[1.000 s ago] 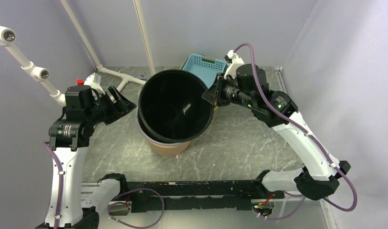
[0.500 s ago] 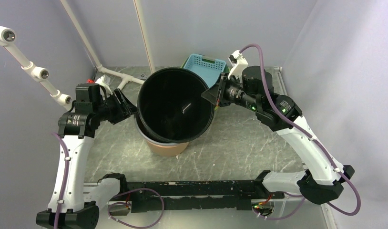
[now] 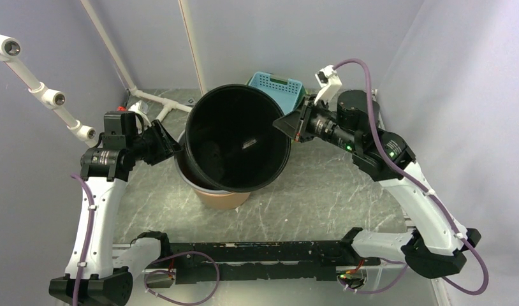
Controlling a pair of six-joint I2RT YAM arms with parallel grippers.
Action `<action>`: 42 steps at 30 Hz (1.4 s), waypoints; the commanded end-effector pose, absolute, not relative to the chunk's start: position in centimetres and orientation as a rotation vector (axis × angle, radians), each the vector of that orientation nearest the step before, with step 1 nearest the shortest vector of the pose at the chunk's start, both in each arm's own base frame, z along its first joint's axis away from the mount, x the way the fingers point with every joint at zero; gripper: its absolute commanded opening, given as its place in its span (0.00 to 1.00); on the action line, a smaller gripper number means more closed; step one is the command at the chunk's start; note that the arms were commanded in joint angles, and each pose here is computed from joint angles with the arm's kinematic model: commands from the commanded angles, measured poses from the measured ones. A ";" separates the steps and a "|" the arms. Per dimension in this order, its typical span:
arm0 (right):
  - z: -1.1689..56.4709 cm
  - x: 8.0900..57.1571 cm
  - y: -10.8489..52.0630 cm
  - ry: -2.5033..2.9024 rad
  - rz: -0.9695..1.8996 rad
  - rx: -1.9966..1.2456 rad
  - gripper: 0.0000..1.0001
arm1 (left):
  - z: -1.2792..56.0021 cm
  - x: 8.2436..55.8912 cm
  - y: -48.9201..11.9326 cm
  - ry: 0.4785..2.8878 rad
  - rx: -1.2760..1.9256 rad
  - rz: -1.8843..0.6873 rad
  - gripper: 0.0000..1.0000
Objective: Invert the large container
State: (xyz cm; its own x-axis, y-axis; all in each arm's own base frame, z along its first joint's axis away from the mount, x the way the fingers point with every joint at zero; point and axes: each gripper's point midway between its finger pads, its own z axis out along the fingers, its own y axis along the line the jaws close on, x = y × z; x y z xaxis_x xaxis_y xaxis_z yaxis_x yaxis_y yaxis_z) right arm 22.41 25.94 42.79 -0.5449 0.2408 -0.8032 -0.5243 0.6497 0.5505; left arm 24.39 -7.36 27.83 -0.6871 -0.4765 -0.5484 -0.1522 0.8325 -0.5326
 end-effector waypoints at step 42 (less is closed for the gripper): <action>51.9 13.8 10.2 1.616 0.793 -0.035 0.00 | 26.8 25.8 -6.6 2.348 -0.434 -0.520 0.08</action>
State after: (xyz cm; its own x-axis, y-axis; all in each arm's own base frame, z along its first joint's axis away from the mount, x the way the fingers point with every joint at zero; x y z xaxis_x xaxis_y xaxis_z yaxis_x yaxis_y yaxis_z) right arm 14.15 10.74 49.58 -0.2841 0.3593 -0.8889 -0.4301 0.7808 0.4531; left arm 25.37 -6.84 26.35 -0.7144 -0.4470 -0.5383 -0.1709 0.8575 -0.4853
